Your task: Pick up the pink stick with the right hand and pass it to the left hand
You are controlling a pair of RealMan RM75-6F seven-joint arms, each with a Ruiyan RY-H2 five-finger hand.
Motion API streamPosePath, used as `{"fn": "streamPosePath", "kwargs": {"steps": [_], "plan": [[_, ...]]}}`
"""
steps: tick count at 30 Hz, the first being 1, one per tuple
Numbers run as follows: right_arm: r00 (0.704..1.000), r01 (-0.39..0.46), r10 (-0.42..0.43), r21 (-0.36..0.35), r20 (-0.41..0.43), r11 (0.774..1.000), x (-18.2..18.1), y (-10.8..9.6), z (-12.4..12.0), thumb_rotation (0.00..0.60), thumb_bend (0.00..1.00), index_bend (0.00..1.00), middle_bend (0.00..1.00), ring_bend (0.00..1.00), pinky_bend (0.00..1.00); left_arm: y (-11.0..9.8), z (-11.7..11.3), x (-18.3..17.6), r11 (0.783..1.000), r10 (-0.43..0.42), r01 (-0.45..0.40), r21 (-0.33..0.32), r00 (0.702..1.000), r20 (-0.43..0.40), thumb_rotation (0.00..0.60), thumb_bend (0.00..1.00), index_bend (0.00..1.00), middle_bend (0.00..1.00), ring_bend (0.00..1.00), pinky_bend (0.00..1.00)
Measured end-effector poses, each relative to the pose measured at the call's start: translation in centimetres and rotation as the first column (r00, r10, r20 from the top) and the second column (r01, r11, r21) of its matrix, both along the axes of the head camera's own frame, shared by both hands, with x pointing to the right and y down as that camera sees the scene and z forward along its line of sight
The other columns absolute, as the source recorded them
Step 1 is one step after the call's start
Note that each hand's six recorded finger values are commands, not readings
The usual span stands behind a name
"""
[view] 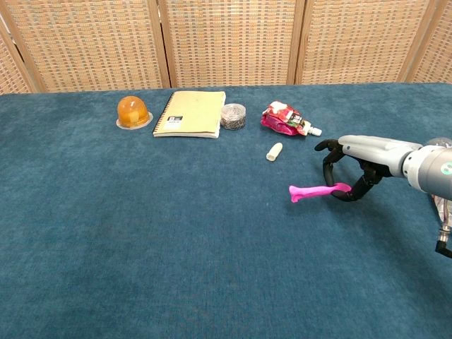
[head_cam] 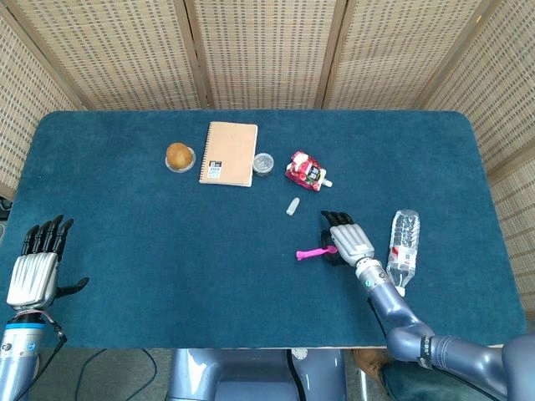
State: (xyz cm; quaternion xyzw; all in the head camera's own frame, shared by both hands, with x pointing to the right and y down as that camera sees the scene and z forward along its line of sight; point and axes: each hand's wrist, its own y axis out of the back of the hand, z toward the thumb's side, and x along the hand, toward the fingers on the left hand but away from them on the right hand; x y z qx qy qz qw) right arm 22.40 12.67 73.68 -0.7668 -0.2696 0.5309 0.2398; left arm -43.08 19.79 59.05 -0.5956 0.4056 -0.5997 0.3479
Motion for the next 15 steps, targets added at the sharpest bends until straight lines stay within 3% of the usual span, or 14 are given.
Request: {"fn": "streamPosePath", "kwargs": {"steps": [8,15], "plan": [[0.989,-0.118,0.122,-0.052,0.088,0.992,-1.5,-1.1,-1.2,0.6,0.66,0.66,0.14,0.0,0.0,-1.6,0.1,1.7,0.994,0.108,-0.108,0.012,0.994,0.014,0.6,0.0,0.0,0.0,0.0,0.0],[0.955,-0.228,0.246,-0.119,0.165,0.966,-3.7,-2.8,-2.5,0.6,0.67,0.66,0.14,0.0,0.0,-4.1,-0.4,5.3,0.962,0.267,-0.266,0.059,0.964,0.0,0.6,0.0,0.0,0.0,0.0,0.0]]}}
